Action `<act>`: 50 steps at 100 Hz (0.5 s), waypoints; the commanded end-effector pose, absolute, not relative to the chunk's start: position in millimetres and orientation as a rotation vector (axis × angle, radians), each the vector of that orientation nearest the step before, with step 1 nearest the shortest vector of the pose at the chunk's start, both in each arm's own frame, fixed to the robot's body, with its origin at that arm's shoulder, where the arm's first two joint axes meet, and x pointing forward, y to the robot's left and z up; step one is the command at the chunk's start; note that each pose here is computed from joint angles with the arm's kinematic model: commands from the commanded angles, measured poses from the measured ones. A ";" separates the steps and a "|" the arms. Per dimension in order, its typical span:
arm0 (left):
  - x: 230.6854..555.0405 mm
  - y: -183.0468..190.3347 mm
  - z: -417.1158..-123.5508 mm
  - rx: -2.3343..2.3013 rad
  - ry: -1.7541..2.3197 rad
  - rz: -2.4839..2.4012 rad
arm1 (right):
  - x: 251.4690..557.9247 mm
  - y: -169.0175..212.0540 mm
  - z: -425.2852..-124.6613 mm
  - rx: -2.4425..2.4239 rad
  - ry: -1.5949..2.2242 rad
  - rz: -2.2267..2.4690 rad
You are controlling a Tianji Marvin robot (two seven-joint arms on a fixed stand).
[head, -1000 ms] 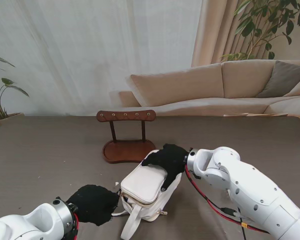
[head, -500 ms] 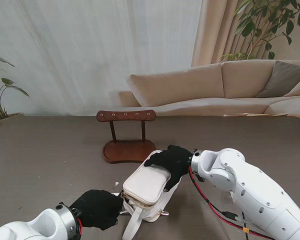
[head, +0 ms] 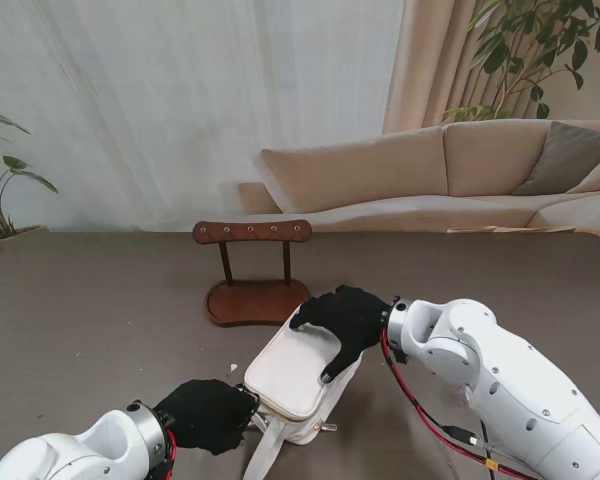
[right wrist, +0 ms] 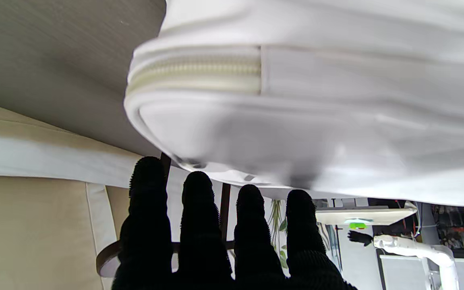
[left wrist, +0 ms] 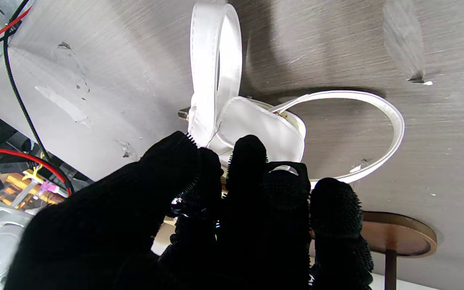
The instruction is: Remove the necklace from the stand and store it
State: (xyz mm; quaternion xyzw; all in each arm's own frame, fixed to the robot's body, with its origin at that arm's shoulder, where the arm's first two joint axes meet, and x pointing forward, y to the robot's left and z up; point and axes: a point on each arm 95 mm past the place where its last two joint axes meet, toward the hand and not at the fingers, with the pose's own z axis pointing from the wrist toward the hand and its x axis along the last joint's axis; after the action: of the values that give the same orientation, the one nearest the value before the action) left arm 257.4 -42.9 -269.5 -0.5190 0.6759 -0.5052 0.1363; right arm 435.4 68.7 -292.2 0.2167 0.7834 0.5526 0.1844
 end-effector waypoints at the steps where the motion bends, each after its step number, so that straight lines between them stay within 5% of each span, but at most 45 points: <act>1: 258.8 -42.0 -276.9 -1.529 1.975 -1.444 | 435.3 73.6 -284.6 0.606 2.196 1.568; 50: 277.7 -49.5 -298.2 -1.569 1.994 -1.465 | 462.4 69.7 -275.7 0.763 2.055 1.401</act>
State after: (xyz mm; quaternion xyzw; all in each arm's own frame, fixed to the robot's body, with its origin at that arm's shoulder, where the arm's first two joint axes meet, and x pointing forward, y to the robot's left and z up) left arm 277.2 -49.5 -293.4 -0.5280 0.6727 -0.5061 0.1124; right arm 458.6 69.0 -274.8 0.2827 0.7531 0.5326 0.2633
